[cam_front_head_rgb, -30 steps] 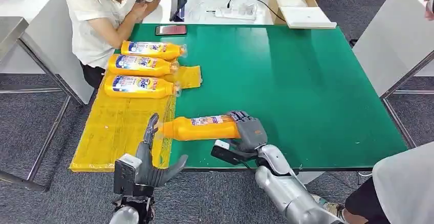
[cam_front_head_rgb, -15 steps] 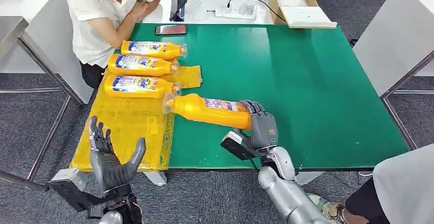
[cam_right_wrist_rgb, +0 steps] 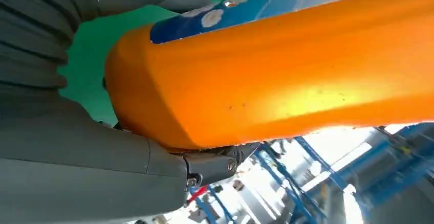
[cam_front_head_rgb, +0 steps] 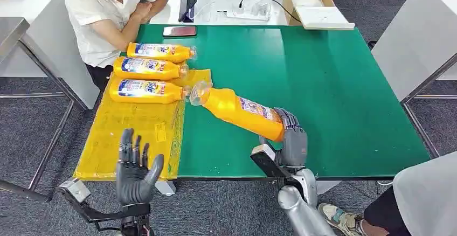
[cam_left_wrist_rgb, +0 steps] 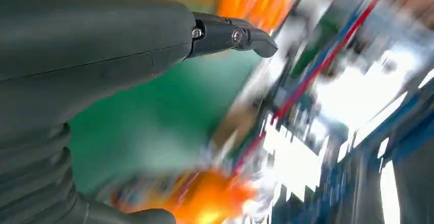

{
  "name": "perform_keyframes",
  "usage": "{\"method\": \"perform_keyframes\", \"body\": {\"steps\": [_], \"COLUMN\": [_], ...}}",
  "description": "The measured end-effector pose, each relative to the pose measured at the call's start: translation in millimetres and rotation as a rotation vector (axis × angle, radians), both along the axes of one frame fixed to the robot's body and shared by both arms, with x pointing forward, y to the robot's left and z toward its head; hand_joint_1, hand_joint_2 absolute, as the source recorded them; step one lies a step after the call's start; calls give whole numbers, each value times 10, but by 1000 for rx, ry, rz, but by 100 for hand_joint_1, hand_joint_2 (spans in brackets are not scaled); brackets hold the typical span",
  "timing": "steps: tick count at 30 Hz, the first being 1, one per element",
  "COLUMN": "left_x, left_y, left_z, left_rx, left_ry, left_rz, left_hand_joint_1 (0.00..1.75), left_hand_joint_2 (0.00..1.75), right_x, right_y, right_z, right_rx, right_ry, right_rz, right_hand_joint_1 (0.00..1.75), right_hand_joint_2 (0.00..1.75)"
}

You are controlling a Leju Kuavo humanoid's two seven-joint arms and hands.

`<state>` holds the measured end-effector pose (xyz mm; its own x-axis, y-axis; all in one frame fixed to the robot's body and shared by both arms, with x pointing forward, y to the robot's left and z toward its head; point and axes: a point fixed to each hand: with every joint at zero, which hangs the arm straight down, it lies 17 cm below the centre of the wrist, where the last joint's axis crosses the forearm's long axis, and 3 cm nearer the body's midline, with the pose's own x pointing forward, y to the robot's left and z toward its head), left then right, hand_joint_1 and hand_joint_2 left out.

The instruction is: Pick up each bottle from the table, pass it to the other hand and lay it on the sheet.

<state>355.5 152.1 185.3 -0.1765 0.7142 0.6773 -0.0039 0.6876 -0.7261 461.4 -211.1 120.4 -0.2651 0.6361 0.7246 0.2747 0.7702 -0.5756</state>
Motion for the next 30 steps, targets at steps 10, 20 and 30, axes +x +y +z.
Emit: {"method": "perform_keyframes", "body": {"steps": [10, 20, 30], "left_x": [-110, -51, -70], "left_y": [-437, -408, -329], "left_z": [-17, 13, 361], "left_rx": [-11, -64, -61], "left_ry": [-83, -82, -177], "left_rz": [-208, -214, -152], "left_hand_joint_1": [0, 0, 0], "left_hand_joint_2": [175, 175, 175], "right_x": [-214, -501, -673], "right_y": [805, 1529, 1926], "right_z": [247, 159, -205], "right_rx": [103, 153, 185], "right_ry": [-35, 12, 136], "right_rz": [202, 377, 487], "right_hand_joint_1": [175, 175, 175], "right_hand_joint_2": [175, 175, 175]}}
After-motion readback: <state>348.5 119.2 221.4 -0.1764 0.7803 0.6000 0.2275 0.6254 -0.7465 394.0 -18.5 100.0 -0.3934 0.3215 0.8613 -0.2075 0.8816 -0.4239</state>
